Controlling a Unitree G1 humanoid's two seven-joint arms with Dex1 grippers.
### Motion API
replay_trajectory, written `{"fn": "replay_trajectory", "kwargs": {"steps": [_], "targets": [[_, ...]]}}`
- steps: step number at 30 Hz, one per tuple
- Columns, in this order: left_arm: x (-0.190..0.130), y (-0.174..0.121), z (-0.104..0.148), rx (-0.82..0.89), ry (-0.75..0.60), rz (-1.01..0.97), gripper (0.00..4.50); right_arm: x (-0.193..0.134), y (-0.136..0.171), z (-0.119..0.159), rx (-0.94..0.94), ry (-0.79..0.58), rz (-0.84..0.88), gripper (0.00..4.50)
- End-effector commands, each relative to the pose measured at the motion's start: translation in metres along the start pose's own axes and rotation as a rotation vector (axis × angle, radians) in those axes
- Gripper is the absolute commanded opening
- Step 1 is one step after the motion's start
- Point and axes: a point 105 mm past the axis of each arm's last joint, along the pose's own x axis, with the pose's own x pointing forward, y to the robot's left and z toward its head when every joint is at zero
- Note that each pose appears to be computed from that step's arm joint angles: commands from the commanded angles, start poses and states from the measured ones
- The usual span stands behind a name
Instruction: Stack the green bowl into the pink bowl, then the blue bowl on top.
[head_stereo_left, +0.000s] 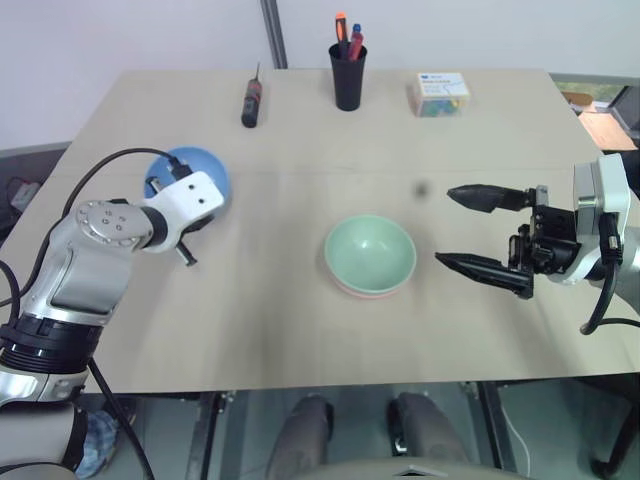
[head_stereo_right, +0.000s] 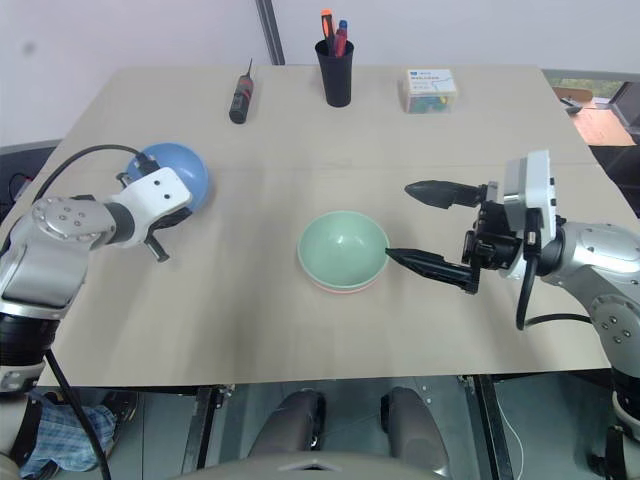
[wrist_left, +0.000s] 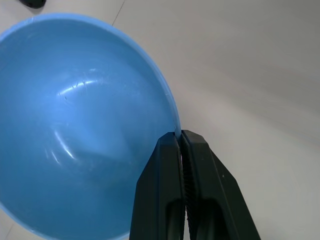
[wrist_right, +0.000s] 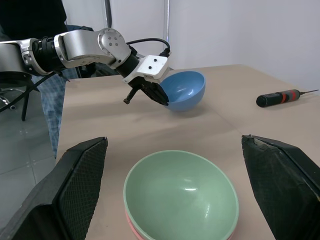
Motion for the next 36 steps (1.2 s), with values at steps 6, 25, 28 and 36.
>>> {"fn": "replay_trajectory", "kwargs": {"steps": [6,25,28,36], "targets": [[-0.021,-0.013,0.079,0.173,-0.358,-0.139,0.02,0.0,0.001,0.009,-0.053,-0.024,-0.002,4.5],[-0.077,-0.065,0.149,0.853,-0.702,-0.794,0.02,0.003,-0.002,0.006,-0.062,-0.03,0.006,4.5],[-0.076,-0.069,0.159,0.923,-0.748,-0.788,0.02,0.003,-0.002,0.006,-0.064,-0.032,0.003,4.5],[-0.076,-0.074,0.17,1.023,-0.798,-0.783,0.02,0.001,-0.002,0.006,-0.073,-0.028,-0.02,4.5]]}}
